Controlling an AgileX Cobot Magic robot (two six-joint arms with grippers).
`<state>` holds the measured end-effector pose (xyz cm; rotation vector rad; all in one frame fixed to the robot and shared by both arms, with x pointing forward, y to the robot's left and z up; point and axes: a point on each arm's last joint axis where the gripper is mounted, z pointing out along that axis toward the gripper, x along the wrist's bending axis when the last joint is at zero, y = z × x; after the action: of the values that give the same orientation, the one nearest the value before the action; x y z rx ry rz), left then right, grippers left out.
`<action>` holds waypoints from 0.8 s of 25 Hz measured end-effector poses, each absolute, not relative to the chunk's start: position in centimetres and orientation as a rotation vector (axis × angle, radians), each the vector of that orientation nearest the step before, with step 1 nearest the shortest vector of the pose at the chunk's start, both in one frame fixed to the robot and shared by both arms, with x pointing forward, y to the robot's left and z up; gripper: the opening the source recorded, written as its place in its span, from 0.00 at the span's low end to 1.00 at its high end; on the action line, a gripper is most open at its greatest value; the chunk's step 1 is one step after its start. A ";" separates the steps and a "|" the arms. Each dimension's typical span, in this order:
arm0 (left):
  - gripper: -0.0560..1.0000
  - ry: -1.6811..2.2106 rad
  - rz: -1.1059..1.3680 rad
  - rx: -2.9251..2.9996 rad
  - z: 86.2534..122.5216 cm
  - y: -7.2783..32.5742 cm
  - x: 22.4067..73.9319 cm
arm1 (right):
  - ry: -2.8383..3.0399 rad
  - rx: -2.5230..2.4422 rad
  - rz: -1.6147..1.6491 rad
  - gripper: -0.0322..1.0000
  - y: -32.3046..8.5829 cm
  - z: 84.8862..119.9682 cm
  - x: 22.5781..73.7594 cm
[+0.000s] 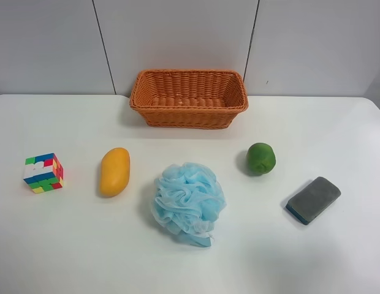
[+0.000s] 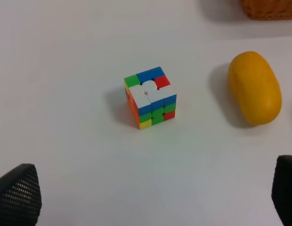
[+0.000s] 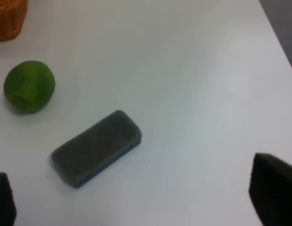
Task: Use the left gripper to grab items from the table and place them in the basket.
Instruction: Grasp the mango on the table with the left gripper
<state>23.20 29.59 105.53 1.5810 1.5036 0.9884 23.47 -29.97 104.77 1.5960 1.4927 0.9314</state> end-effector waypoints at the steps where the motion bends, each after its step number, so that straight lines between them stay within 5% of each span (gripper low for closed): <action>1: 0.97 1.504 0.988 1.581 105.5 29.6 23.2 | 1.493 1.596 0.931 0.99 -30.0 104.8 23.5; 20: 0.97 1.504 0.988 1.581 105.5 29.6 23.2 | 1.493 1.596 0.931 0.99 -30.0 104.8 23.5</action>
<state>23.20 29.59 105.53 1.5810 1.5036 0.9884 23.47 -29.97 104.77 1.5960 1.4927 0.9314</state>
